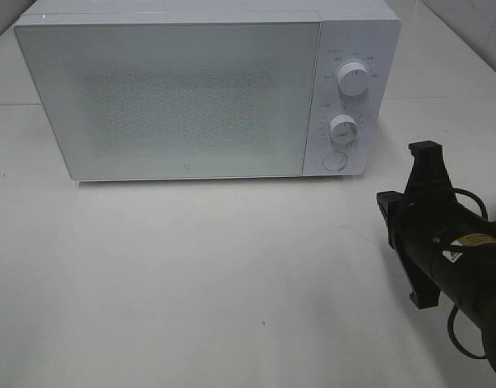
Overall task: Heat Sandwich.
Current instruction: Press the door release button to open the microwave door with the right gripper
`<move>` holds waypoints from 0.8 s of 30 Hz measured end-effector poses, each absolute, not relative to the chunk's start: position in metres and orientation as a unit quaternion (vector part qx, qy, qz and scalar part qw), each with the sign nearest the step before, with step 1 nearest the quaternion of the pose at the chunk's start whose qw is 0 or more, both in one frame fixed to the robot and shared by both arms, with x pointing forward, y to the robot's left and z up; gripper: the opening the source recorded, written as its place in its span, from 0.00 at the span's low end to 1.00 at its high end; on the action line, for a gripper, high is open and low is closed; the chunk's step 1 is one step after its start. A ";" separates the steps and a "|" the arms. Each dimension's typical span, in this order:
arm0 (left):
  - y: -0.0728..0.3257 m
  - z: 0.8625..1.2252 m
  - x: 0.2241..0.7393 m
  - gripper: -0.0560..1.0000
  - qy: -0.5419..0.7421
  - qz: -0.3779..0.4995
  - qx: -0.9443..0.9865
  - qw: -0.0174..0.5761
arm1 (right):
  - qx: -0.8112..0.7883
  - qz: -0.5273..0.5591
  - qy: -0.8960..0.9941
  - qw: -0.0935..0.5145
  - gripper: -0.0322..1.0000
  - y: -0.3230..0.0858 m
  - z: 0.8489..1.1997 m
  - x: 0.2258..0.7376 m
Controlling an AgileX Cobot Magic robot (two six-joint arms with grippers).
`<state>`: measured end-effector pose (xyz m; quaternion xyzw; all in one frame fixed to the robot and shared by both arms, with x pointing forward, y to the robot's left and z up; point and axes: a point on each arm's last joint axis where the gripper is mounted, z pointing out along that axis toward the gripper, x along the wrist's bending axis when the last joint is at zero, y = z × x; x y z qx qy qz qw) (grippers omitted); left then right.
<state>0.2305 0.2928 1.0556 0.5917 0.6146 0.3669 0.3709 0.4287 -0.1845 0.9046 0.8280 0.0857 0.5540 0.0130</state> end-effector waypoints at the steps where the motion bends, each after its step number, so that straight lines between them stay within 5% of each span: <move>1: 0.293 1.056 0.231 0.97 0.615 0.367 0.592 0.371 | 0.828 0.554 0.085 0.016 0.04 -0.186 0.904 0.431; 24: 0.293 1.056 0.231 0.97 0.615 0.367 0.592 0.371 | 0.832 0.547 0.095 0.002 0.04 -0.160 0.874 0.502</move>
